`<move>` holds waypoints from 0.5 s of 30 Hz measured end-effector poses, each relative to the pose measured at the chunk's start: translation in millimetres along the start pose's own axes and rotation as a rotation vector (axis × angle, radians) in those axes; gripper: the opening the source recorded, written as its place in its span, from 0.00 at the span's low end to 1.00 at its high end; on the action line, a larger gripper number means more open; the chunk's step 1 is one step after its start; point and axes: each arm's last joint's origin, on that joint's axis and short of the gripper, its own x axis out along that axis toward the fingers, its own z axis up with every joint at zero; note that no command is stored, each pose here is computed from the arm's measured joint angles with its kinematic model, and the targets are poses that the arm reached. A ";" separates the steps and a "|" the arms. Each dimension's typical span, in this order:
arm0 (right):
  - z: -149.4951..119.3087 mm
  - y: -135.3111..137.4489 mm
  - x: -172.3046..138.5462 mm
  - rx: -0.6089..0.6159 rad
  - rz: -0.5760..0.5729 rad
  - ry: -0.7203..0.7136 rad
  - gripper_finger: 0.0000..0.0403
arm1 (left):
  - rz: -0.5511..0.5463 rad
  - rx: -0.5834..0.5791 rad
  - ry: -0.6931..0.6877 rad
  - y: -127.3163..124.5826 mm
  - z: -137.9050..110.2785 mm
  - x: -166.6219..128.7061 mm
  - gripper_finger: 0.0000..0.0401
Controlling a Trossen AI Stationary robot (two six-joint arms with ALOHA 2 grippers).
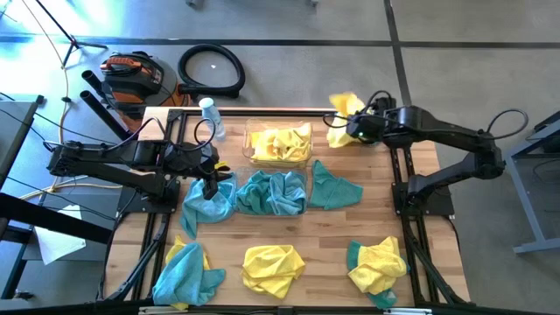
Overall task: Sort microfiber towel by color & place in baskets
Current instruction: Put the yellow microfiber cloth into the top transparent bin
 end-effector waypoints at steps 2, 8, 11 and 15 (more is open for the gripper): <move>7.0 1.2 -7.2 0.000 0.028 -0.031 0.00 | 0.000 0.000 0.000 0.0 0.0 0.0 0.28; 18.9 7.6 -25.0 -0.009 0.113 -0.138 0.00 | 0.000 -0.015 0.000 0.0 0.0 0.0 0.28; 25.4 15.3 -33.6 -0.032 0.185 -0.199 0.00 | 0.000 -0.016 0.000 0.0 0.0 0.0 0.28; 36.8 29.3 -43.5 -0.048 0.311 -0.272 0.00 | 0.000 -0.016 0.000 0.0 0.0 0.0 0.28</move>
